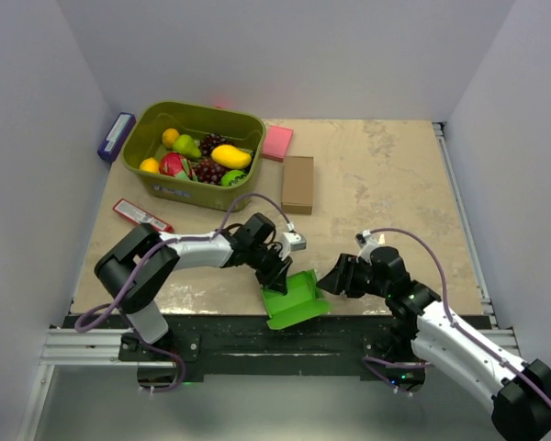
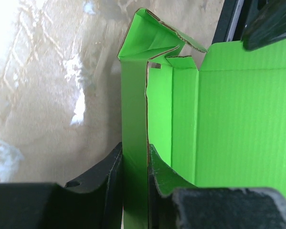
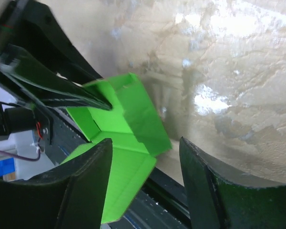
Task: Fold the paper box
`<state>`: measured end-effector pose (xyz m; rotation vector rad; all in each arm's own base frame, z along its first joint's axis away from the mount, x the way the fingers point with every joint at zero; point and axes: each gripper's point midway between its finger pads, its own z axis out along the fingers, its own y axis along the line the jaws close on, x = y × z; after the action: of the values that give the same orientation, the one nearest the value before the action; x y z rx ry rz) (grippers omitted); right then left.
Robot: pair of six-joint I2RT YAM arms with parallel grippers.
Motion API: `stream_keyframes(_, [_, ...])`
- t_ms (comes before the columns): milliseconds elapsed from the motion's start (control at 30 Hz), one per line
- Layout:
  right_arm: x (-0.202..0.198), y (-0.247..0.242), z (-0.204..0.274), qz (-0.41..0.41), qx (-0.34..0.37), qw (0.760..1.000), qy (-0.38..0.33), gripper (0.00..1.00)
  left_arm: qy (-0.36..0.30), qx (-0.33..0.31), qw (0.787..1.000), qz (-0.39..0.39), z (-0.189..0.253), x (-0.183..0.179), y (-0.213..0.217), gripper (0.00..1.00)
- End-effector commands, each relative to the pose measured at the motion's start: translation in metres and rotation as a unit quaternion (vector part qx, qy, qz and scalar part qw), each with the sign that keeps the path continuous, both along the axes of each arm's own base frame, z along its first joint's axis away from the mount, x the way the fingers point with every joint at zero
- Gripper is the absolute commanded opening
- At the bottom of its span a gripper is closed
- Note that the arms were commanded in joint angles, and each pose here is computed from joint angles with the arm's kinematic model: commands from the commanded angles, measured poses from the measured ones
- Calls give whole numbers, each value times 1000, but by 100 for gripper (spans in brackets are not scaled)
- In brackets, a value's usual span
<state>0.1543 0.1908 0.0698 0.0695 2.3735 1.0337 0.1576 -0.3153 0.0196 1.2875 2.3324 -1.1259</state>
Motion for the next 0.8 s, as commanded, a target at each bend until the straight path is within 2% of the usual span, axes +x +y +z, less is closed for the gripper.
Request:
stream_keyframes(0, [-2, 16, 10, 28, 59, 998, -17, 60, -68, 46, 996, 22, -9, 15, 24, 4])
stream_keyframes(167, [7, 24, 20, 36, 83, 994, -56, 61, -90, 43, 995, 25, -2, 18, 24, 4])
stream_keyframes(267, [12, 27, 16, 34, 88, 994, -58, 64, -100, 56, 993, 21, -4, 17, 26, 4])
stream_keyframes(467, [26, 24, -9, 21, 43, 998, -47, 63, -117, 64, 991, 13, -3, 14, 26, 3])
stream_keyframes(633, [20, 27, -11, 31, 69, 995, -58, 64, -121, 69, 990, 12, -5, 13, 28, 3])
stream_keyframes(767, [16, 37, 2, 71, 94, 989, -87, 56, -116, 73, 991, 9, -7, 13, 27, 3])
